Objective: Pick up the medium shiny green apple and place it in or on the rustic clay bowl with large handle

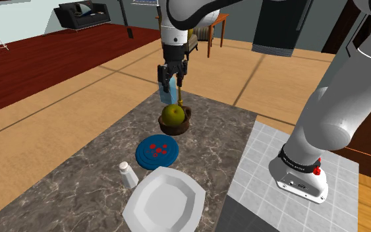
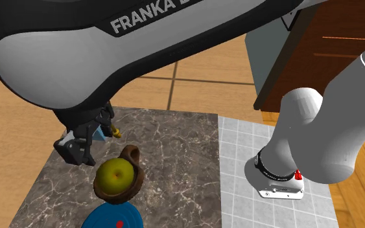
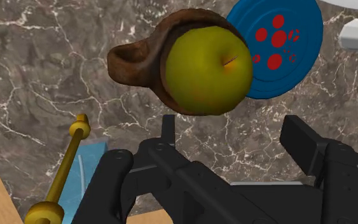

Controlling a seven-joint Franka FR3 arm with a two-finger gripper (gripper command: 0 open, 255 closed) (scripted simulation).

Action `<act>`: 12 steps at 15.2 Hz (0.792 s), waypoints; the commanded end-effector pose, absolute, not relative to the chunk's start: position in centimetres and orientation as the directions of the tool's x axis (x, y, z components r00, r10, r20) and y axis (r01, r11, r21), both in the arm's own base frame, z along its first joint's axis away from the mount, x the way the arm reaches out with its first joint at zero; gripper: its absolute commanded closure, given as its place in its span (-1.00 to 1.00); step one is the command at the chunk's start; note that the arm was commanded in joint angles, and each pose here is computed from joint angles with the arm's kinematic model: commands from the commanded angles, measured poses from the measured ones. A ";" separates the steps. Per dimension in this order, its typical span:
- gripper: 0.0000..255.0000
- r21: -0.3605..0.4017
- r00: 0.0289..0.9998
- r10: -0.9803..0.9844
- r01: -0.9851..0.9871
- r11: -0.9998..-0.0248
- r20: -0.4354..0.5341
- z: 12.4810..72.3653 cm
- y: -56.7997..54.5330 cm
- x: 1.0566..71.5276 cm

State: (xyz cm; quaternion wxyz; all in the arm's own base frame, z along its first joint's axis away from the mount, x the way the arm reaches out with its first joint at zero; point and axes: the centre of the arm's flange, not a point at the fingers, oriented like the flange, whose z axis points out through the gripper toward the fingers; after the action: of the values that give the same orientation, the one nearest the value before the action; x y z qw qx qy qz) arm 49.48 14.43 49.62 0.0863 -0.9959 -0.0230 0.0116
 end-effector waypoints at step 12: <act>-1.00 -0.172 0.999 0.048 0.044 -0.984 -0.019 54.5 13.6 49.6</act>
State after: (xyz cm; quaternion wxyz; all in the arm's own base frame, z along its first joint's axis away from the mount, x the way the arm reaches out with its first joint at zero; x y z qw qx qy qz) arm 49.62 13.58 54.52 0.0863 -0.9959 -0.0230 0.0115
